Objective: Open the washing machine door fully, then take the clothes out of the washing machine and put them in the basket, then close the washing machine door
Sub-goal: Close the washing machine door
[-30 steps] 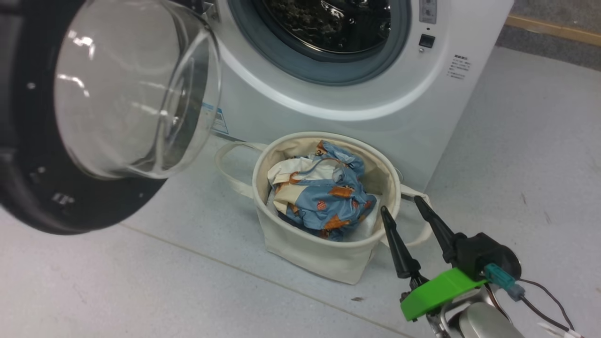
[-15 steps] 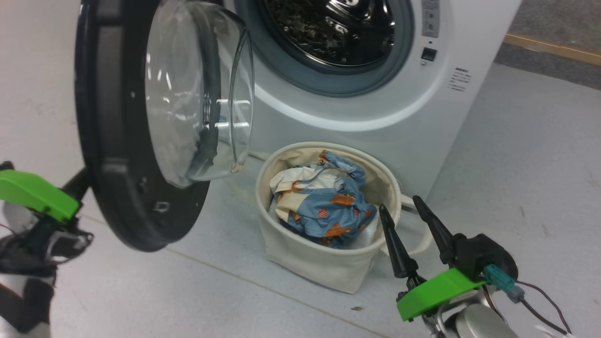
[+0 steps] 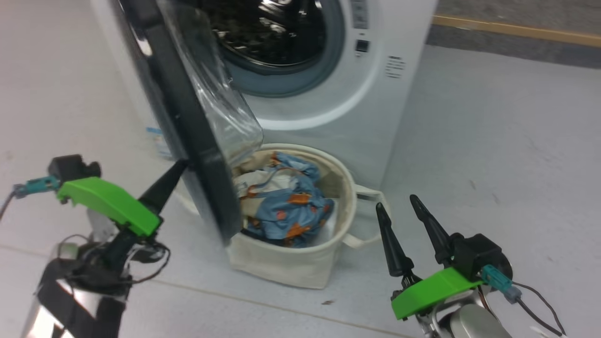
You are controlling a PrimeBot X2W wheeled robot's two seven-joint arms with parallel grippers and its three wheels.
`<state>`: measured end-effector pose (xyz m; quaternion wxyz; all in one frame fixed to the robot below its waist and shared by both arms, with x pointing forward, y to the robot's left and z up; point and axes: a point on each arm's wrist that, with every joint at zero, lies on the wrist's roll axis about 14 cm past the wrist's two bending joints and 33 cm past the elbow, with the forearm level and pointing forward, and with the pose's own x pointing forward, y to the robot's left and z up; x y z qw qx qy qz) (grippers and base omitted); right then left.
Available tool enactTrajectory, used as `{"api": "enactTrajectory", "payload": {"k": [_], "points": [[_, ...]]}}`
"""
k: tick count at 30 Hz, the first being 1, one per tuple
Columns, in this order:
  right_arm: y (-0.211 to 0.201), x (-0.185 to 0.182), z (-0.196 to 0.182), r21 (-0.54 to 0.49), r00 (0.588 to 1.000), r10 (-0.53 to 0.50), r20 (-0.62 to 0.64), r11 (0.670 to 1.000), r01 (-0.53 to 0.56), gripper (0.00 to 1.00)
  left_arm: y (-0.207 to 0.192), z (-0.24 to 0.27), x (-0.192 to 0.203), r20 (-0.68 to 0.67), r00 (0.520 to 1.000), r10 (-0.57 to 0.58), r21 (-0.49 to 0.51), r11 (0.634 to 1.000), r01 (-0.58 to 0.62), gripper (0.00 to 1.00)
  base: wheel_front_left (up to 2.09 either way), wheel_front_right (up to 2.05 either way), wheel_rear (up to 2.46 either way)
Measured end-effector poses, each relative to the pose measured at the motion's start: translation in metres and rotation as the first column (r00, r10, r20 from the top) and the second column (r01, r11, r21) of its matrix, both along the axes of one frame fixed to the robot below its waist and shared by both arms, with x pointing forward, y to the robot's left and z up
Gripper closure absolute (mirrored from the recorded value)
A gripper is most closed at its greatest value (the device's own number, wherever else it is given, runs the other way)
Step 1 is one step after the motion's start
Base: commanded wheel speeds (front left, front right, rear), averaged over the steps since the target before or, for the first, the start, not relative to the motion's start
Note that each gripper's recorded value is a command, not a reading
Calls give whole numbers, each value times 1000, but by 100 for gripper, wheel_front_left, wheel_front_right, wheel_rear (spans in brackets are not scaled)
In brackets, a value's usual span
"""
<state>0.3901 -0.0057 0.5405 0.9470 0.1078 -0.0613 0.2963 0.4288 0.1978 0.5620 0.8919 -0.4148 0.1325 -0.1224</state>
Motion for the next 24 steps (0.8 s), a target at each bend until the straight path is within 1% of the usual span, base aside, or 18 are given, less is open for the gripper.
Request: {"api": "enactTrajectory", "payload": {"k": [4, 8, 9, 10, 11, 12, 13, 14, 15, 16, 20, 24], "points": [[-19, 0, -1, 4, 998, -59, -5, 998, 59, 0, -34, 3, 12, 24, 998, -66, 3, 998, 66, 100, 0, 0, 0], [-38, 0, -2, 4, 993, -114, -10, 993, 114, 0, -47, 2, 23, 41, 996, -82, 23, 996, 81, 100, 0, 0, 0], [-41, 0, -2, 5, 992, -125, -10, 992, 125, 0, -48, 2, 24, 47, 996, -81, 34, 996, 80, 98, 0, 0, 0], [-44, -1, -2, 5, 991, -133, -11, 991, 133, 0, -48, 3, 26, 54, 996, -76, 45, 996, 74, 92, 0, 0, 0], [-46, -1, -2, 5, 990, -139, -11, 990, 139, 0, -47, 3, 27, 61, 996, -70, 52, 996, 67, 76, 0, 0, 0], [-47, -1, -2, 6, 990, -143, -11, 990, 143, 0, -45, 2, 26, 65, 996, -63, 59, 997, 59, 51, 0, 0, 0], [-47, -1, -2, 8, 989, -145, -11, 989, 145, 0, -42, 2, 26, 71, 996, -53, 65, 997, 48, 22, 0, 0, 0], [-47, -2, -1, 9, 989, -145, -12, 989, 146, 0, -40, 1, 24, 73, 996, -44, 70, 997, 39, 7, 0, 0, 0], [-47, -2, -1, 11, 989, -145, -11, 989, 145, 0, -36, -2, 22, 70, 997, -36, 75, 997, 31, 5, 0, 0, 0], [-46, -2, -1, 13, 989, -144, -11, 989, 144, 0, -32, -5, 20, 69, 997, -25, 80, 997, 19, 0, 0, 0, 0], [-43, -3, -2, 15, 991, -136, -18, 991, 136, 0, -15, -13, 10, 74, 997, 29, 106, 994, -37, 0, 0, 0, 0], [-38, -4, -2, 18, 992, -124, -17, 992, 124, 0, -1, -9, 1, 124, 990, 70, 152, 984, -89, 0, 0, 0, 0]]}}
